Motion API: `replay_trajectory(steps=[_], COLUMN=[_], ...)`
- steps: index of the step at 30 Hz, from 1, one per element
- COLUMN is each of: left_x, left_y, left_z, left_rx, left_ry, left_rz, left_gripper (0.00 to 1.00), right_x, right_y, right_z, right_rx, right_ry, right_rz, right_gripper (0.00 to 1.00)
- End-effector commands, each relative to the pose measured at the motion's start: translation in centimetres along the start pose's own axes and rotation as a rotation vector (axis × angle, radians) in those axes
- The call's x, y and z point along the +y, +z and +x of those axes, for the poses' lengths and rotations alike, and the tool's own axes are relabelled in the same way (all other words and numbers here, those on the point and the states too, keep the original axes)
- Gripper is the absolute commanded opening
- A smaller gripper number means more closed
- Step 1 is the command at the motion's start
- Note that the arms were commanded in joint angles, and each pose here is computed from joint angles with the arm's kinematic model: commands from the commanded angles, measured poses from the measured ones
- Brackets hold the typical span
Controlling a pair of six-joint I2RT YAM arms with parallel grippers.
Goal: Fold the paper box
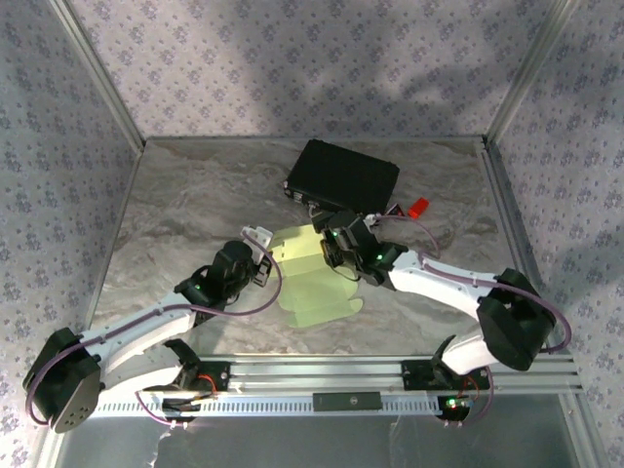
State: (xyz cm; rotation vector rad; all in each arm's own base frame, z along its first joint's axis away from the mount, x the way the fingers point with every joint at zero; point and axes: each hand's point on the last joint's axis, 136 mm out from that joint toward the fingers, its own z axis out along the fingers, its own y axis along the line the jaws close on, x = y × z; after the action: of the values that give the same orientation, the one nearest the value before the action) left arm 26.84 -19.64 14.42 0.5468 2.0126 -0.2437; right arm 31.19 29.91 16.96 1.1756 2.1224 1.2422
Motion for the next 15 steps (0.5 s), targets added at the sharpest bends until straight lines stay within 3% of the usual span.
replay_trajectory(steps=[1,15], left_x=[0.1,0.2], left_y=[-0.5,-0.5], left_z=[-1.4,-1.1], left_rx=[-0.057,-0.051], left_ry=[-0.031,-0.025], left_rz=[-0.004,-0.008], left_gripper=[0.0,0.0], right_x=[2.7,2.1], right_y=[0.3,1.9], right_z=[0.4,0.2], right_rx=[0.021,0.044], right_ry=[0.038,0.076], right_rz=[-0.07,-0.08], right_gripper=[0.63,0.31])
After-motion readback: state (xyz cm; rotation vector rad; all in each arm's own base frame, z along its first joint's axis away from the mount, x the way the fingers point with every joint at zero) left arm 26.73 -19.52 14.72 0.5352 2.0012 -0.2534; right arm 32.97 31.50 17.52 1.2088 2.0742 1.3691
